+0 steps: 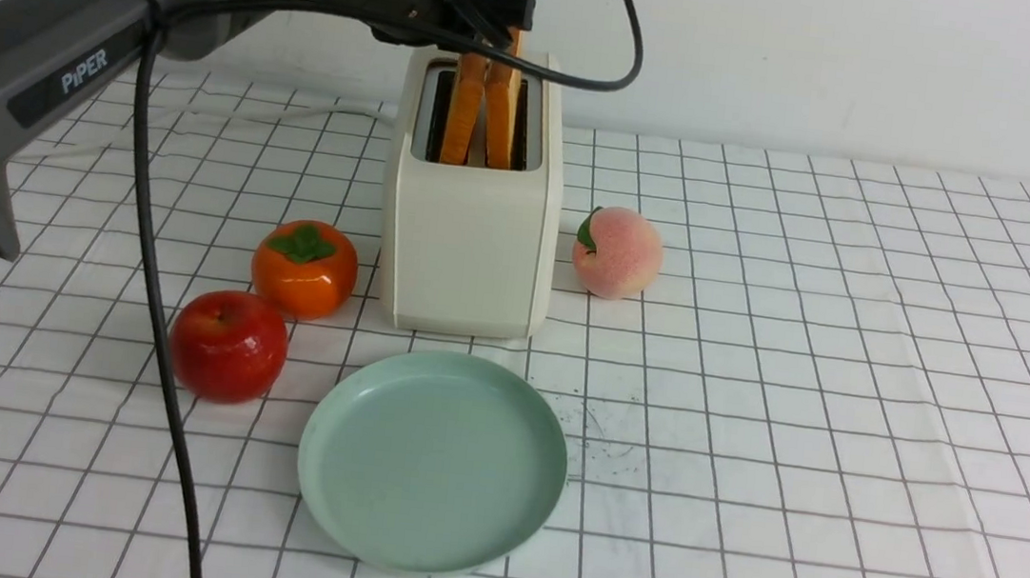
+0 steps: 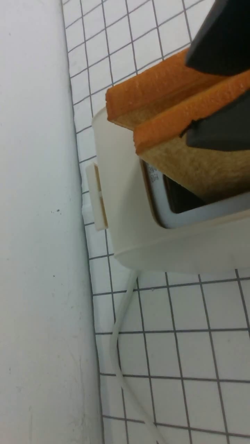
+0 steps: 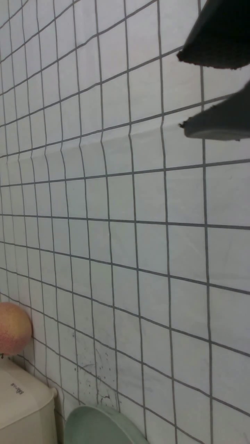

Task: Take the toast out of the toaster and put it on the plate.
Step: Use the left arm to take out a slice of bread

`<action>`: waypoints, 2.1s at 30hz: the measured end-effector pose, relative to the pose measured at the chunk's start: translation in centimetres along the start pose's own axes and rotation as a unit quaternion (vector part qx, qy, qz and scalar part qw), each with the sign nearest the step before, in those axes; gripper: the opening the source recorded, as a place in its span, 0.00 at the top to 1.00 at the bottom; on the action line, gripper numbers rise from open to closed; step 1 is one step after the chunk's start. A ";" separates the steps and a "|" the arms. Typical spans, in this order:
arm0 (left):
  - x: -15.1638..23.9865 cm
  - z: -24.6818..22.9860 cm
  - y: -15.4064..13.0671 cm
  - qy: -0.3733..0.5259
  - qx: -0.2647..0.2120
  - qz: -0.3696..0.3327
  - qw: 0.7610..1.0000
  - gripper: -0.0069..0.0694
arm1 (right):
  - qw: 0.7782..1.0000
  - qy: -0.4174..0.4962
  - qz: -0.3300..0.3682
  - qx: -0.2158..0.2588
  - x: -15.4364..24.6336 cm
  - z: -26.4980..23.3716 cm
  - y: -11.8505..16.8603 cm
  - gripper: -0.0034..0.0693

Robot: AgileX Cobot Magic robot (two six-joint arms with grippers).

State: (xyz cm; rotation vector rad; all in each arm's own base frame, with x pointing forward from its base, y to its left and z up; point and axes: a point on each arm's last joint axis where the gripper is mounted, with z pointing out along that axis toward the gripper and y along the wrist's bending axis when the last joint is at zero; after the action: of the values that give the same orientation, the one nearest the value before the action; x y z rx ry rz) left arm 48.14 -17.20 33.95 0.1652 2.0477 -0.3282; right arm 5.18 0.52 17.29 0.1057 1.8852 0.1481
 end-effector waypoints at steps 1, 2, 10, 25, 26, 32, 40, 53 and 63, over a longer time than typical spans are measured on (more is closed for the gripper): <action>0.0 0.0 0.0 -0.002 0.000 0.000 1.000 0.60 | 1.000 0.000 0.000 0.000 0.0 0.0 0.0 0.62; -0.1 0.0 0.0 -0.004 0.002 -0.003 1.000 0.60 | 1.000 0.000 0.000 0.000 0.0 0.0 0.0 0.62; 0.6 0.9 0.1 0.004 -0.001 0.000 1.000 0.60 | 1.000 0.000 0.000 0.000 0.0 0.0 0.0 0.62; 0.7 1.1 -0.1 0.000 0.010 -0.018 1.000 0.60 | 1.000 0.000 0.000 0.000 0.0 0.0 0.0 0.62; 0.7 1.1 -0.1 0.002 0.010 -0.018 1.000 0.60 | 1.000 0.000 0.000 0.000 0.0 0.0 0.0 0.62; 0.8 1.1 0.0 0.007 0.009 -0.019 1.000 0.56 | 1.000 0.000 0.000 0.000 0.0 0.0 0.0 0.62; 0.9 1.2 0.0 0.009 0.009 -0.019 1.000 0.46 | 1.000 0.000 0.000 0.000 0.0 0.0 0.0 0.62; 1.3 1.3 0.1 0.022 0.005 -0.016 1.000 0.46 | 1.000 0.000 0.000 0.000 0.0 0.0 0.0 0.62; 1.5 1.5 0.2 0.032 -0.004 -0.003 0.999 0.55 | 1.000 0.000 0.000 0.000 0.0 0.0 0.0 0.62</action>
State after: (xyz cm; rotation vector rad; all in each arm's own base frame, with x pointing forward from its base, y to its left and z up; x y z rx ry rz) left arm 48.70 -17.44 31.93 0.1658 2.1132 -0.3229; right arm 5.18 0.52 17.29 0.1057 1.8852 0.1481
